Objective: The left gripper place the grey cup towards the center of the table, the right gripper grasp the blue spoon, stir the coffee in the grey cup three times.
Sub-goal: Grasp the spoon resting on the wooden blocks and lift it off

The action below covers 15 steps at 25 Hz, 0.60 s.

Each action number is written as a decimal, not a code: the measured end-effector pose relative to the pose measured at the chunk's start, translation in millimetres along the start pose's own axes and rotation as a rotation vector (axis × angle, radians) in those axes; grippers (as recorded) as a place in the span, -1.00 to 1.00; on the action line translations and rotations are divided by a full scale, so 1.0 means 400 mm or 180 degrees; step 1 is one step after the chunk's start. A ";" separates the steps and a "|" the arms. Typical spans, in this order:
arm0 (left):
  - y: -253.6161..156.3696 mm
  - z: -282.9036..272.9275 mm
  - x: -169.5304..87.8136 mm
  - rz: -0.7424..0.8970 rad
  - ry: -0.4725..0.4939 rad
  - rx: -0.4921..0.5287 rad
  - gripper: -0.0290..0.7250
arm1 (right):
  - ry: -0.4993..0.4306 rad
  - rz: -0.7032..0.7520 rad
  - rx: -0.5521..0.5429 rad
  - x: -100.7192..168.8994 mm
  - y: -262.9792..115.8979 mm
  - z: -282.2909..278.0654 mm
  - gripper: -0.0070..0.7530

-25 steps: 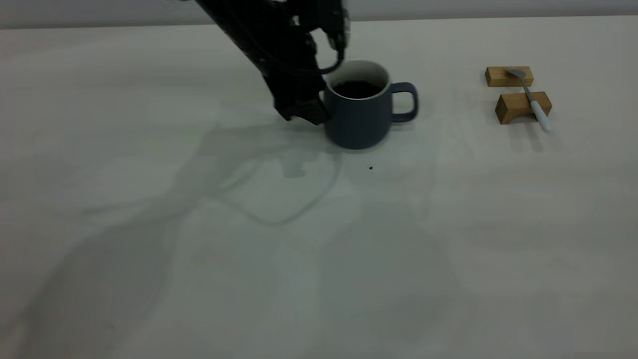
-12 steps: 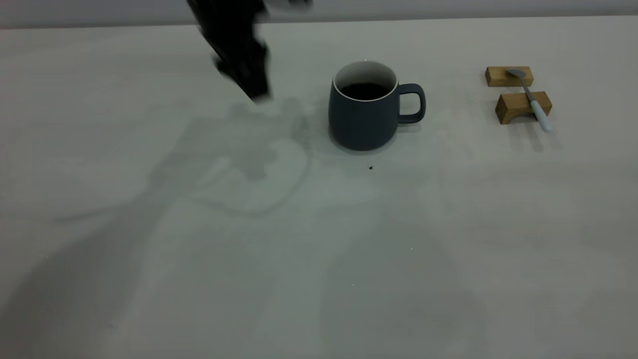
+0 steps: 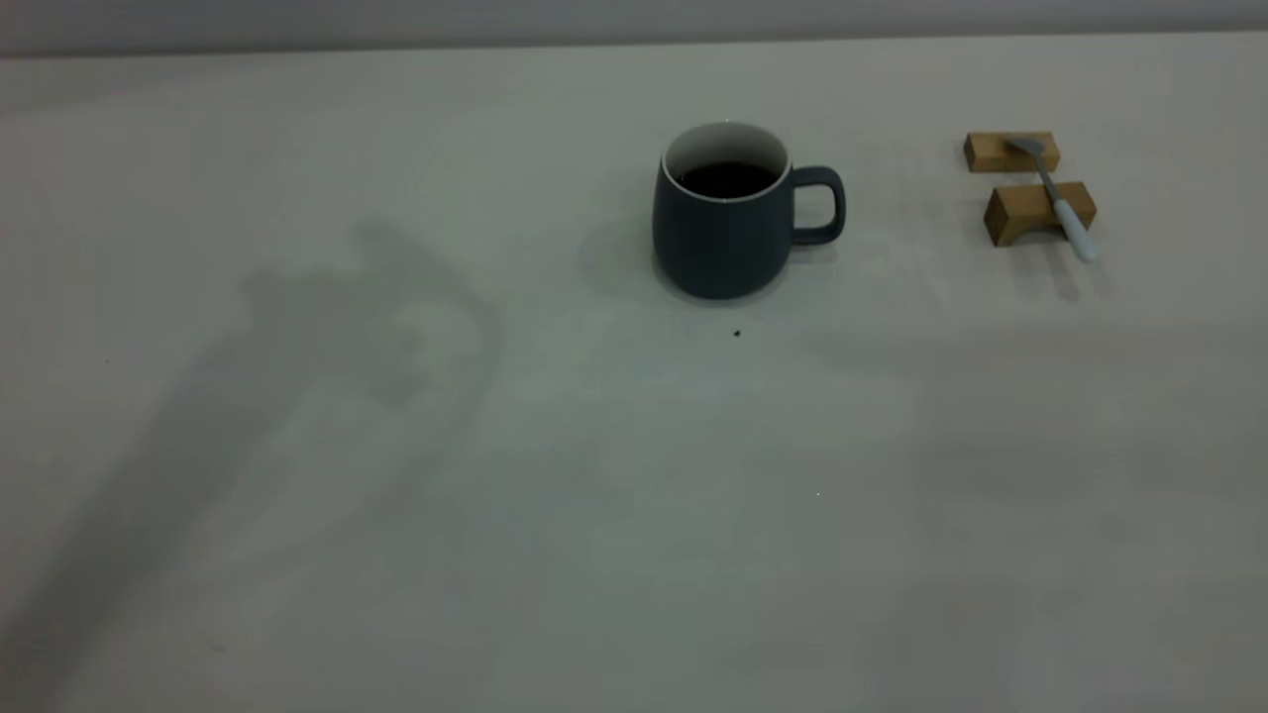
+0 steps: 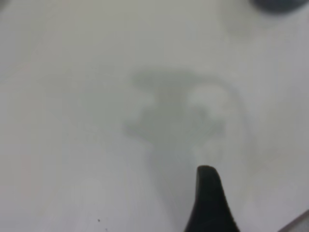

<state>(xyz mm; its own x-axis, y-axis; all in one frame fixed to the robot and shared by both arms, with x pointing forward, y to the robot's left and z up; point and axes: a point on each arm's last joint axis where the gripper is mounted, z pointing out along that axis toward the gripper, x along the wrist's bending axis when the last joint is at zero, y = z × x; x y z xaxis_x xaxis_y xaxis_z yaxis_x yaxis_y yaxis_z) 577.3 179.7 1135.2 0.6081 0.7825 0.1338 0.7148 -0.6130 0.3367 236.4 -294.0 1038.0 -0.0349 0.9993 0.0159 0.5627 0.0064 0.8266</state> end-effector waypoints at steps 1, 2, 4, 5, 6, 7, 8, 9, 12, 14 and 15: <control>-0.008 -0.034 -0.002 -0.0057 0.0034 -0.0099 0.63 | 0.0000 0.0000 0.0000 0.000 0.000 0.000 -0.35; -0.017 -0.063 -0.005 -0.0105 0.0059 -0.0178 0.63 | 0.0000 0.0000 0.0000 0.000 0.000 0.000 -0.35; -0.035 -0.106 -0.010 -0.0204 0.0093 -0.0293 0.63 | 0.0000 0.0000 0.0000 0.000 0.000 0.000 -0.35; -0.047 -0.125 -0.016 -0.0265 0.0086 -0.0339 0.63 | 0.0000 0.0000 0.0000 0.000 0.000 0.000 -0.35; -0.060 -0.144 -0.020 -0.0301 0.0098 -0.0385 0.63 | 0.0000 0.0000 0.0000 0.000 0.000 0.000 -0.35; -0.074 -0.155 -0.026 -0.0343 0.0080 -0.0406 0.63 | 0.0000 0.0000 0.0000 0.000 0.000 0.000 -0.35; -0.092 -0.170 -0.033 -0.0363 0.0075 -0.0432 0.63 | 0.0000 0.0000 0.0000 0.000 0.000 0.000 -0.35; -0.113 -0.184 -0.040 -0.0383 0.0075 -0.0449 0.63 | 0.0000 0.0000 0.0000 0.000 0.000 0.000 -0.35; -0.184 -0.213 -0.063 -0.0458 0.0105 -0.0453 0.63 | 0.0000 0.0000 0.0000 0.000 0.000 0.000 -0.35; -0.242 -0.228 -0.079 -0.0526 0.0147 -0.0447 0.63 | 0.0000 0.0000 0.0000 0.000 0.000 0.000 -0.35; -0.271 -0.225 -0.082 -0.0599 0.0169 -0.0404 0.63 | 0.0000 0.0000 0.0000 0.000 0.000 0.000 -0.35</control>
<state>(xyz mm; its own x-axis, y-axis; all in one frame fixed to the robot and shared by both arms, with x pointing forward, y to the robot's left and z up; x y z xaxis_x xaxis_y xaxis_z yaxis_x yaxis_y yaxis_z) 448.9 230.2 1178.3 0.4467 0.8884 0.1053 0.7626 -0.4397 0.4745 236.4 -294.0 1038.0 -0.0349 0.9993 0.0159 0.5627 0.0064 0.8266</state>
